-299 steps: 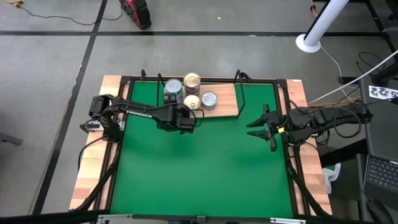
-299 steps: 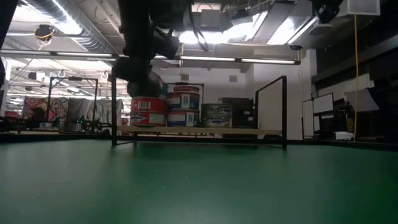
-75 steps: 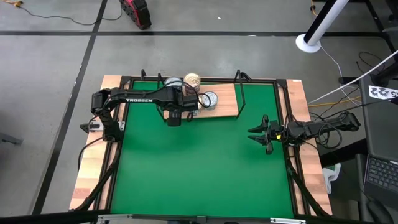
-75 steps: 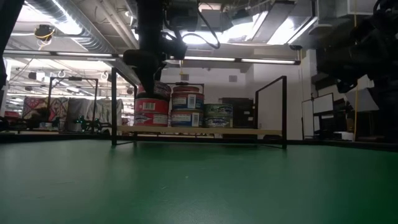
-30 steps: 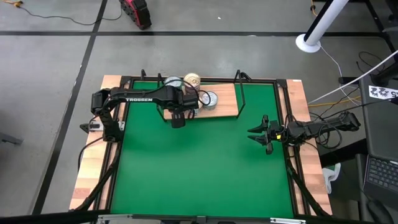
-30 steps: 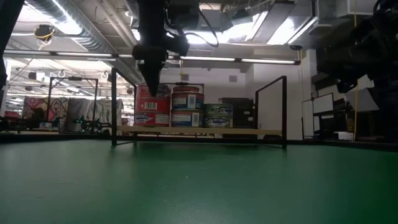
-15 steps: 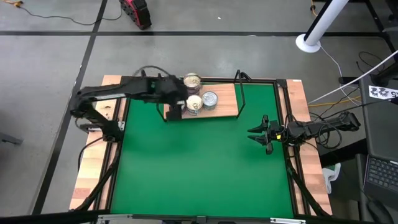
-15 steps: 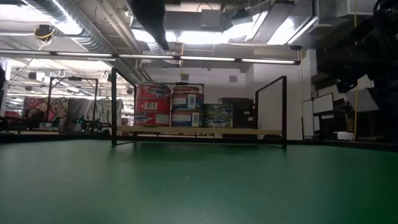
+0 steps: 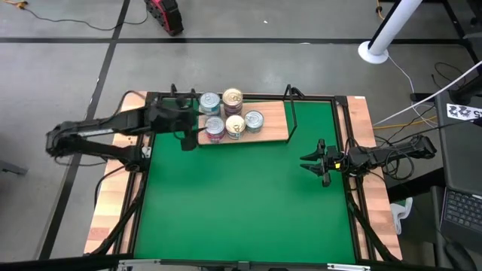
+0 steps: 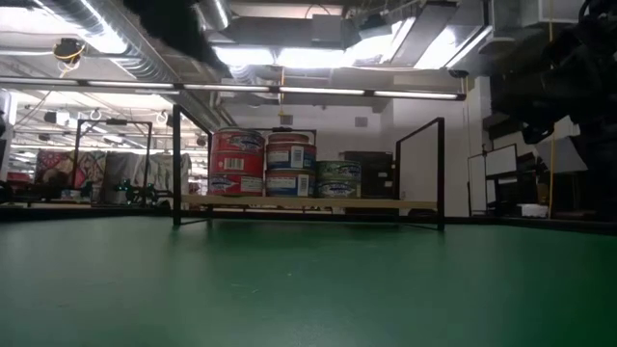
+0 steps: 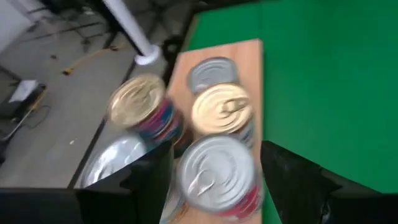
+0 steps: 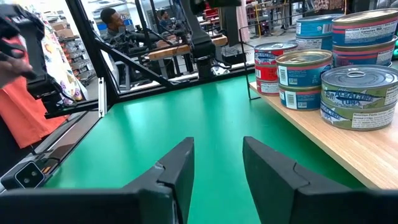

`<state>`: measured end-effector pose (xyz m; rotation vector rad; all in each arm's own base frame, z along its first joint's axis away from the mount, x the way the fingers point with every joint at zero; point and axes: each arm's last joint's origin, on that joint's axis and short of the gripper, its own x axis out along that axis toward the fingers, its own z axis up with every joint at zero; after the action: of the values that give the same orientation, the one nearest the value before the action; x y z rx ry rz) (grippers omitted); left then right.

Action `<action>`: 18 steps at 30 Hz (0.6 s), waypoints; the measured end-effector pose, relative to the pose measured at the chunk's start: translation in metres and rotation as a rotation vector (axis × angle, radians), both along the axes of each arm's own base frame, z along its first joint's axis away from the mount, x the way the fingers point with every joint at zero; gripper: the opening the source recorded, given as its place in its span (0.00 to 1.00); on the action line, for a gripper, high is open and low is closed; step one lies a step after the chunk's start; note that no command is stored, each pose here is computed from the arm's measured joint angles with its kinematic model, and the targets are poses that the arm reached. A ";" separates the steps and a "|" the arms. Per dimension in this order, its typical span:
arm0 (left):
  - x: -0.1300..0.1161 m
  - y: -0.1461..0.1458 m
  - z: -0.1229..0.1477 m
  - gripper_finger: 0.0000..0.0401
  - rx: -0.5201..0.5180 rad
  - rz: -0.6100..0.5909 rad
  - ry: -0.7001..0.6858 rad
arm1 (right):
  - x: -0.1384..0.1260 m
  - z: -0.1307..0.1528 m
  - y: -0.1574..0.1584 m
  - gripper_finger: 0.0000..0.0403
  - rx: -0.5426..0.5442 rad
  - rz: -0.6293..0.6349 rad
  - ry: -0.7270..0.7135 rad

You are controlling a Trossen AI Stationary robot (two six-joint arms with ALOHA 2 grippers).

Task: Stack canned seafood by type on shelf
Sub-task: Return to Home Position

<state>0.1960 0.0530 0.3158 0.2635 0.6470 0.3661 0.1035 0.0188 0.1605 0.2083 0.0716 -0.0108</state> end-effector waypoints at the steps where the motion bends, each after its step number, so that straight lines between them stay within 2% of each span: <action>1: -0.009 0.001 -0.007 0.59 -0.005 0.026 -0.037 | 0.000 0.000 0.000 0.34 0.000 0.000 0.000; 5: -0.044 0.000 -0.035 0.59 -0.057 0.077 -0.203 | 0.000 0.000 0.000 0.34 0.000 0.000 0.000; 9: -0.067 -0.009 -0.065 0.59 -0.151 -0.010 -0.353 | 0.000 0.000 0.000 0.34 0.000 0.000 0.000; 14: -0.080 -0.021 -0.106 0.59 -0.272 -0.157 -0.466 | 0.000 0.000 0.000 0.34 0.000 0.000 0.000; 18: -0.085 -0.026 -0.126 0.59 -0.260 -0.208 -0.560 | 0.000 0.000 0.000 0.34 0.000 0.000 0.000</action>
<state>0.1114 0.0272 0.1896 -0.0268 0.1091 0.1398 0.1035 0.0188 0.1604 0.2082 0.0720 -0.0107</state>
